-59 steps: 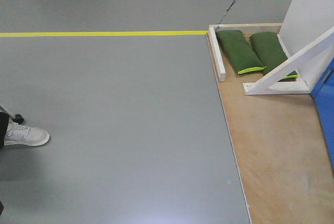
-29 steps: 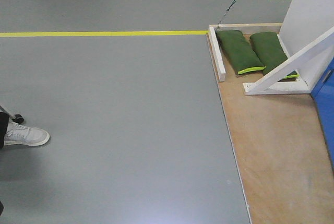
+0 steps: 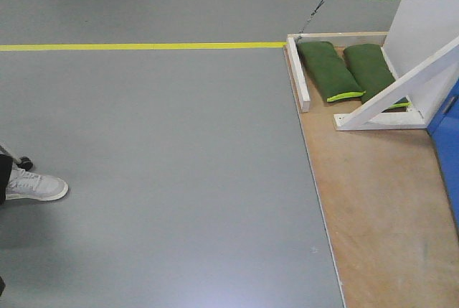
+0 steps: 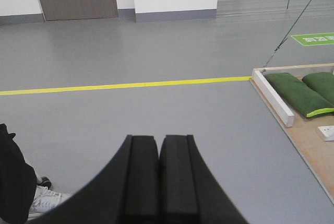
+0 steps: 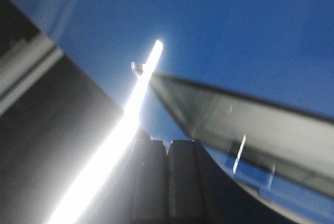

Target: Move to blue door and open it

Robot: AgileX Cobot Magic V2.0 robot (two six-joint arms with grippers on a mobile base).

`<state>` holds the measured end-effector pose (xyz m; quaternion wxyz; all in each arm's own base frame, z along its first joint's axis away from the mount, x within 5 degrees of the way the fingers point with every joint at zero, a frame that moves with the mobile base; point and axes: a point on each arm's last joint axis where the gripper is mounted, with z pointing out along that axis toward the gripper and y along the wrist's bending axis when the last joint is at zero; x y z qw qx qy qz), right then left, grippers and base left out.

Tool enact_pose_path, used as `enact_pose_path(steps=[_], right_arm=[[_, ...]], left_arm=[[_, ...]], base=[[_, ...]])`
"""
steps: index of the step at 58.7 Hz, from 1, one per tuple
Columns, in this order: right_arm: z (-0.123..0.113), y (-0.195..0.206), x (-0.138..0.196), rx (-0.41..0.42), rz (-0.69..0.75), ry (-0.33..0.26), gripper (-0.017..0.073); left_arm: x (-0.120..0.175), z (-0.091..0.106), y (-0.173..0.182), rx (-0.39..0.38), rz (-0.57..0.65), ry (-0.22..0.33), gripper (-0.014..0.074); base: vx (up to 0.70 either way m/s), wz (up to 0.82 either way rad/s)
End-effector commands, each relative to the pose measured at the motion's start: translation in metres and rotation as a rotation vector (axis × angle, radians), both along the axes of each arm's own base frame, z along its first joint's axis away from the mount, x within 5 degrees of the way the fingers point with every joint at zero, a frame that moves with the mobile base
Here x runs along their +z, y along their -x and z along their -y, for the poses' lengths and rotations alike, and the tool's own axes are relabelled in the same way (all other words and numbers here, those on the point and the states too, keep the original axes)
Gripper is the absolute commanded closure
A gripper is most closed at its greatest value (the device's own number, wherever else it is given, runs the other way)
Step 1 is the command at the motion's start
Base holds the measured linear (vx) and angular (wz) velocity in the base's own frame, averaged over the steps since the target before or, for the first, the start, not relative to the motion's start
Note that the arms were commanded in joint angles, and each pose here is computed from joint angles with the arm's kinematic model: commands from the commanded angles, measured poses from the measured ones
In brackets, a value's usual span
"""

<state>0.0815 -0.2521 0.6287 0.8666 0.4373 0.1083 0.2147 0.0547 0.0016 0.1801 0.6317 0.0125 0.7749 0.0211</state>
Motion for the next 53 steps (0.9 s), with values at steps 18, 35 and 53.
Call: enact_pose_path(steps=[18,35,53], right_arm=[[0.03,0.091,-0.004,-0.308,0.154,-0.045,0.0547],[0.092,0.107,-0.046,-0.428,0.155,-0.183,0.0547],[0.139,0.108,-0.086,-0.638,-0.261,-0.212,0.0547]], left_arm=[[0.017,0.001,0.001,-0.011,0.122,0.009,0.0521],[0.017,0.001,0.001,-0.011,0.122,0.009,0.0521],[0.017,0.001,0.001,-0.011,0.122,0.009,0.0521]], base=[[0.0,0.0],[0.0,0.0],[0.0,0.0]])
